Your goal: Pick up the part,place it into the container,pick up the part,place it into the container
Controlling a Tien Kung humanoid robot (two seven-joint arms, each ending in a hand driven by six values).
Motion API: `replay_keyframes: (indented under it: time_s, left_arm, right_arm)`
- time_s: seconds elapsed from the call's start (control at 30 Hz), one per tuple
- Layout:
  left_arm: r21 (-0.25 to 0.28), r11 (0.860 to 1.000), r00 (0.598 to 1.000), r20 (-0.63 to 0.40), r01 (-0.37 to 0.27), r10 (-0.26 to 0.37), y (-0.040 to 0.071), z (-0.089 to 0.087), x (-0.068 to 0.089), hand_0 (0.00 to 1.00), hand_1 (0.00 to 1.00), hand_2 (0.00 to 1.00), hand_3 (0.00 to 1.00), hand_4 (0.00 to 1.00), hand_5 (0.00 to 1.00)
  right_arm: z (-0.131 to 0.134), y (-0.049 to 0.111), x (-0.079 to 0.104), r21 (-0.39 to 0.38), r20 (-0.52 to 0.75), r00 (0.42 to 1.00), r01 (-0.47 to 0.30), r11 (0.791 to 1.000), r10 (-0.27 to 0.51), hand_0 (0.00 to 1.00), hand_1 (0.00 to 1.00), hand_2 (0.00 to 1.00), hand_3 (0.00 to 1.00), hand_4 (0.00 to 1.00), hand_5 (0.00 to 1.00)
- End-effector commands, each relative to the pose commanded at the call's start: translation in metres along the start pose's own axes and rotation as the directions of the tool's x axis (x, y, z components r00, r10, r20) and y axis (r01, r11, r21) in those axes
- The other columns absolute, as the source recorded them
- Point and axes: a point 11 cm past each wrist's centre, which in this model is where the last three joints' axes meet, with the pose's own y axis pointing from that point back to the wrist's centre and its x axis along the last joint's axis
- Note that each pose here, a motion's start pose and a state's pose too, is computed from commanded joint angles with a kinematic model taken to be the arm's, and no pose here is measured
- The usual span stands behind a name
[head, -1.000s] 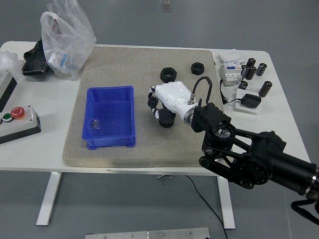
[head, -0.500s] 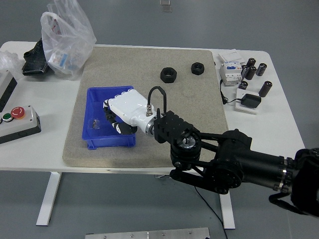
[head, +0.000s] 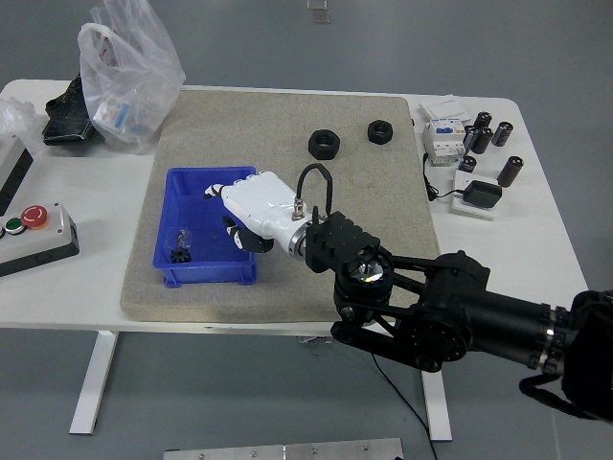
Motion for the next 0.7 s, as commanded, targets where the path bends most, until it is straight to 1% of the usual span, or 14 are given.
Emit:
replay_keyframes:
  time_s: [0.03,0.13,0.17,0.23,0.3,0.37,0.4,0.47,0.53,0.57,0.6,0.7]
  left_arm:
    - [0.0,1.0,1.0,0.0,0.0,0.0,0.0,0.0,0.0,0.665,0.476,0.531,0.626,0.624,0.241]
    - [0.003,1.0,1.0,0.001,0.0,0.0,0.0,-0.002,0.0,0.665,0.476,0.531,0.626,0.624,0.241]
    - [0.004,1.0,1.0,0.002,0.001,-0.001,0.0,-0.002,-0.001,0.665,0.477,0.531,0.625,0.624,0.241]
    - [0.006,1.0,1.0,0.002,0.001,-0.001,0.0,-0.003,-0.001,0.665,0.477,0.531,0.625,0.624,0.241]
    - [0.006,1.0,1.0,0.002,0.001,-0.001,0.0,-0.004,-0.001,0.665,0.477,0.531,0.625,0.624,0.241]
    - [0.006,1.0,1.0,0.002,0.001,-0.001,0.0,-0.004,-0.001,0.665,0.477,0.531,0.625,0.624,0.241]
    - [0.005,1.0,1.0,0.002,0.002,-0.002,0.0,-0.003,-0.001,0.665,0.478,0.531,0.625,0.624,0.241]
    - [0.003,1.0,1.0,0.002,0.002,-0.002,0.0,-0.003,-0.002,0.665,0.478,0.531,0.625,0.624,0.241]
    - [0.002,1.0,1.0,0.002,0.003,-0.003,0.0,-0.002,-0.002,0.665,0.478,0.531,0.625,0.624,0.241]
    - [0.001,1.0,1.0,0.002,0.003,-0.003,0.0,-0.002,-0.002,0.665,0.478,0.531,0.625,0.624,0.241]
    - [0.0,1.0,1.0,0.003,0.003,-0.003,0.0,-0.002,-0.002,0.665,0.477,0.531,0.626,0.624,0.239]
    - [-0.001,1.0,1.0,0.004,0.004,-0.004,0.0,-0.002,-0.003,0.665,0.477,0.531,0.626,0.624,0.239]
  right_arm:
    - [0.005,0.0,0.003,-0.012,0.006,1.0,-0.008,1.0,0.009,0.21,0.388,0.234,0.809,0.367,0.168]
    - [0.033,0.003,0.01,-0.093,0.011,1.0,-0.026,0.995,0.028,0.21,0.388,0.234,0.809,0.367,0.168]
    - [0.047,0.005,0.012,-0.139,0.008,1.0,-0.026,0.99,0.027,0.189,0.426,0.6,0.858,0.725,0.393]
    - [0.065,0.009,0.012,-0.201,0.006,1.0,-0.015,0.979,0.017,0.189,0.426,0.6,0.858,0.725,0.393]
    - [0.087,0.016,0.01,-0.279,0.01,1.0,0.011,0.96,-0.009,0.189,0.426,0.6,0.858,0.725,0.393]
    - [0.101,0.021,0.005,-0.326,0.015,0.999,0.038,0.945,-0.036,0.189,0.426,0.6,0.858,0.725,0.393]
    - [0.107,0.024,0.001,-0.348,0.019,0.998,0.058,0.936,-0.055,0.19,0.492,0.866,0.93,0.96,0.538]
    - [0.116,0.03,-0.01,-0.38,0.032,0.995,0.101,0.92,-0.096,0.19,0.492,0.866,0.93,0.96,0.538]
    - [0.12,0.035,-0.019,-0.397,0.045,0.991,0.135,0.908,-0.127,0.19,0.492,0.866,0.93,0.96,0.538]
    - [0.122,0.037,-0.023,-0.402,0.05,0.989,0.146,0.904,-0.138,0.19,0.492,0.866,0.93,0.96,0.538]
    - [0.123,0.039,-0.026,-0.406,0.056,0.988,0.157,0.9,-0.147,0.179,0.483,0.883,0.929,0.998,0.598]
    - [0.123,0.042,-0.032,-0.406,0.07,0.985,0.174,0.897,-0.159,0.179,0.483,0.883,0.929,0.998,0.598]
